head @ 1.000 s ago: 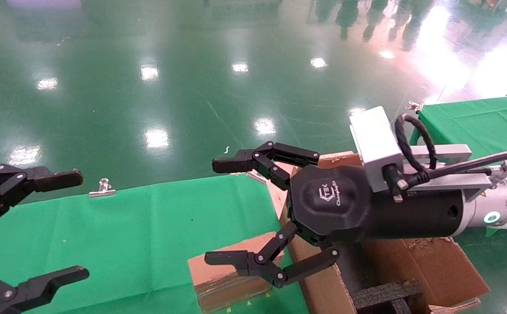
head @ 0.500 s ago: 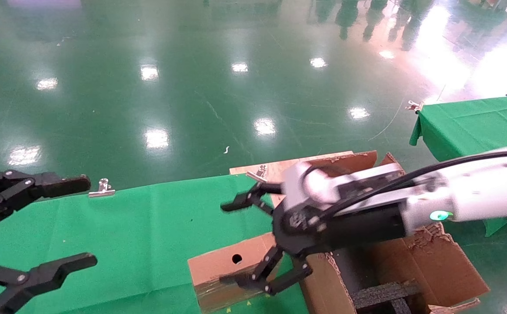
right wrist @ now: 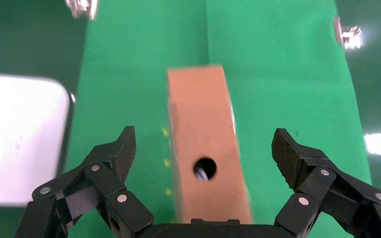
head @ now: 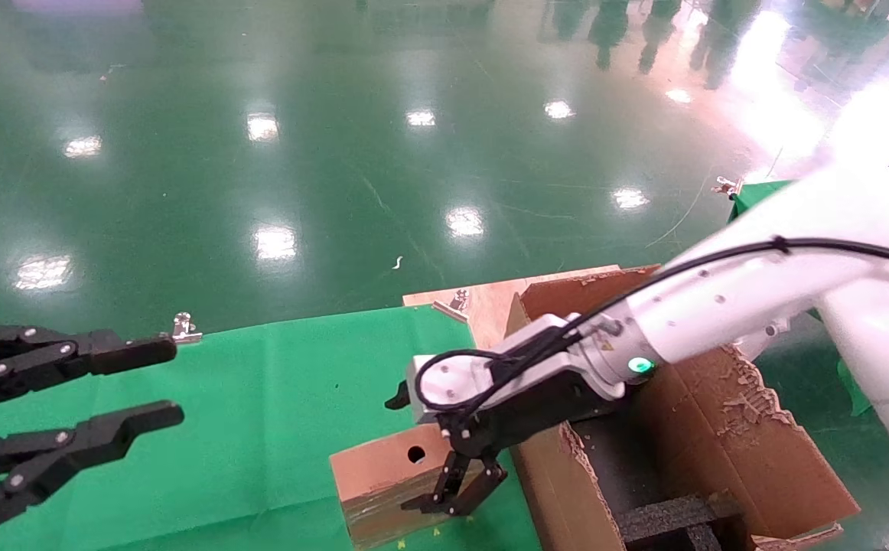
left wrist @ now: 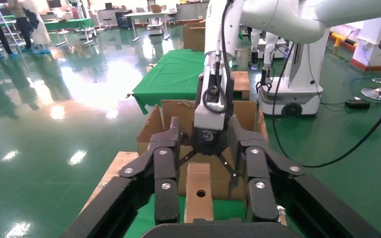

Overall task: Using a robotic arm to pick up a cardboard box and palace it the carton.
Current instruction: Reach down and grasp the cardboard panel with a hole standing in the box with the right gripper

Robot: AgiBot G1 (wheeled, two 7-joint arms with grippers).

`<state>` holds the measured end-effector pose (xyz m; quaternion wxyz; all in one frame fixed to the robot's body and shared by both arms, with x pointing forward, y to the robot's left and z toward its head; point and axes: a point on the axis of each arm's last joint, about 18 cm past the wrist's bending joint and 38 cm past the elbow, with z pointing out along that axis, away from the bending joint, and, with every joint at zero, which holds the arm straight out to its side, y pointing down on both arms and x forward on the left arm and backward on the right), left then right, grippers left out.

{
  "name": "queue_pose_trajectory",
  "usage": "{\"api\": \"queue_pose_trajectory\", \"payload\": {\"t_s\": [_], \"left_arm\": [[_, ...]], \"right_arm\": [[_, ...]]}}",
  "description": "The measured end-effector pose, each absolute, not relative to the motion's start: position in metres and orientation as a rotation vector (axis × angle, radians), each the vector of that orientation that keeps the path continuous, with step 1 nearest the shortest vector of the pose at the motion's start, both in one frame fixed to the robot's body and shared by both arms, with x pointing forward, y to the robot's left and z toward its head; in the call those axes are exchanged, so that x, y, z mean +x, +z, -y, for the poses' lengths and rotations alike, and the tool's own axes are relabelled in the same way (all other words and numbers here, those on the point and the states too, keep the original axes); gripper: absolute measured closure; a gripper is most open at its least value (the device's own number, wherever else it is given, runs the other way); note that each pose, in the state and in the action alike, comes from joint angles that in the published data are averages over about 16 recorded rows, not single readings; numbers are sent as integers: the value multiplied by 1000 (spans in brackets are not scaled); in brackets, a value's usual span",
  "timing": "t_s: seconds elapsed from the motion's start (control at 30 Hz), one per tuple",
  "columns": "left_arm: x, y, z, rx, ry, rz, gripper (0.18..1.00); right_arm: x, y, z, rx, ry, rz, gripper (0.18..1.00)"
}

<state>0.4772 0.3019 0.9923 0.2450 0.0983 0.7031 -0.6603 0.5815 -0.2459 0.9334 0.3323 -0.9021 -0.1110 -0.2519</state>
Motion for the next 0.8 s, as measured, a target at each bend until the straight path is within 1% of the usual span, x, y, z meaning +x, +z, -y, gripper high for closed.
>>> {"api": "queue_pose_trajectory", "payload": {"t_s": [0.1,0.3,0.4,0.5,0.6,0.7,0.8], "left_arm": [[477,992,-302,268,-1802,-1919,751],[477,992,-302,268,-1802,-1919,862],[477,992,-302,268,-1803,-1919,894],[477,992,-302,268,-1803,-1919,924],[477,992,-302,268,-1803,-1919,935],[477,992,-302,268,-1803,-1919,936],[477,992,-302,268,-1803,-1919,916]], "right_arm": [[589,933,239,-2420,-680,328,178],[599,933,226,-2521,-724,403,178],[602,934,222,-2557,-743,434,178],[604,934,219,-2579,-757,456,178],[605,935,217,-2591,-765,469,183],[606,935,216,-2595,-768,472,188],[606,935,216,-2595,-769,473,206]]}}
